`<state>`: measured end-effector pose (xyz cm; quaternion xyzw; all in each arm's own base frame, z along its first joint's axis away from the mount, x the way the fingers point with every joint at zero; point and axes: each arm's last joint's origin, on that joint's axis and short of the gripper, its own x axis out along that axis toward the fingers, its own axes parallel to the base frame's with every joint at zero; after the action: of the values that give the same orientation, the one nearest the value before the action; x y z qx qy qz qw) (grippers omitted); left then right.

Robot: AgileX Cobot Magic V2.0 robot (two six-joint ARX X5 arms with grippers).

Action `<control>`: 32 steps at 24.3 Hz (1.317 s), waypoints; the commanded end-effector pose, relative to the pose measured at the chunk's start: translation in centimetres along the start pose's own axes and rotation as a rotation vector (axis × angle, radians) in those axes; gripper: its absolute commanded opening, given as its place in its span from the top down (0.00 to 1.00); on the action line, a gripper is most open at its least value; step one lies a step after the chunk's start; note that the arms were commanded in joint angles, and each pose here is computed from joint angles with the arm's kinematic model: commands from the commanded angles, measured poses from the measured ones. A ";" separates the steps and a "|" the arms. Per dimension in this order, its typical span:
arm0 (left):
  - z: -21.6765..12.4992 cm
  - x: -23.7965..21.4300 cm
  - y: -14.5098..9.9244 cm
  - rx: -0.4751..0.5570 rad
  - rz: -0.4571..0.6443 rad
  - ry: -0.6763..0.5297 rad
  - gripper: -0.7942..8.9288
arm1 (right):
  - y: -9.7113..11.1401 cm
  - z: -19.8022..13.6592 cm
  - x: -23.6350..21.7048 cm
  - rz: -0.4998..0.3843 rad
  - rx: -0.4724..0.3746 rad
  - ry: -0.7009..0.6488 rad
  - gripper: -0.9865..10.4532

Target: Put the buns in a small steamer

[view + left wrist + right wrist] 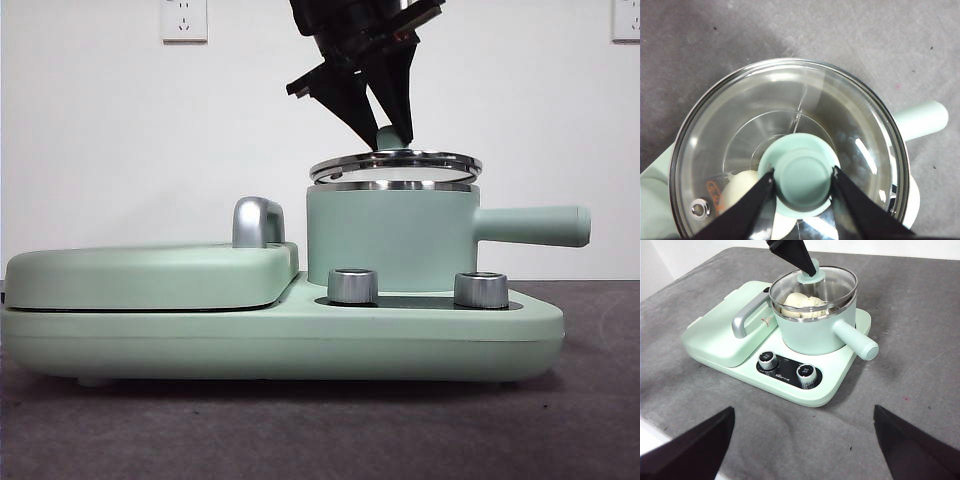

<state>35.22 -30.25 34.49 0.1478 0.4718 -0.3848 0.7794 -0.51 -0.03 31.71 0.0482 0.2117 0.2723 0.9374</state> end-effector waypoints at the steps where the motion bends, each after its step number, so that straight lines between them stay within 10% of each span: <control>1: 0.4 0.7 -0.4 0.029 -0.011 -0.021 0.86 | 0.0 0.2 -0.2 0.008 0.010 -0.014 0.53; 19: 0.2 1.6 0.0 0.042 0.086 0.024 0.87 | 0.0 0.2 -0.2 0.007 0.011 -0.014 0.53; 23: 0.3 1.2 0.0 0.000 0.085 0.001 0.43 | 0.0 0.2 -0.2 0.008 0.011 -0.014 0.53; 32: -1.0 -6.1 0.0 -0.142 -0.017 -0.029 0.40 | 0.1 0.2 -0.2 0.036 0.014 -0.007 0.53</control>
<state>33.60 -27.05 38.67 0.0906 0.4765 -0.3625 0.7958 -0.56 0.03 31.71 0.0515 0.2140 0.2847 0.9330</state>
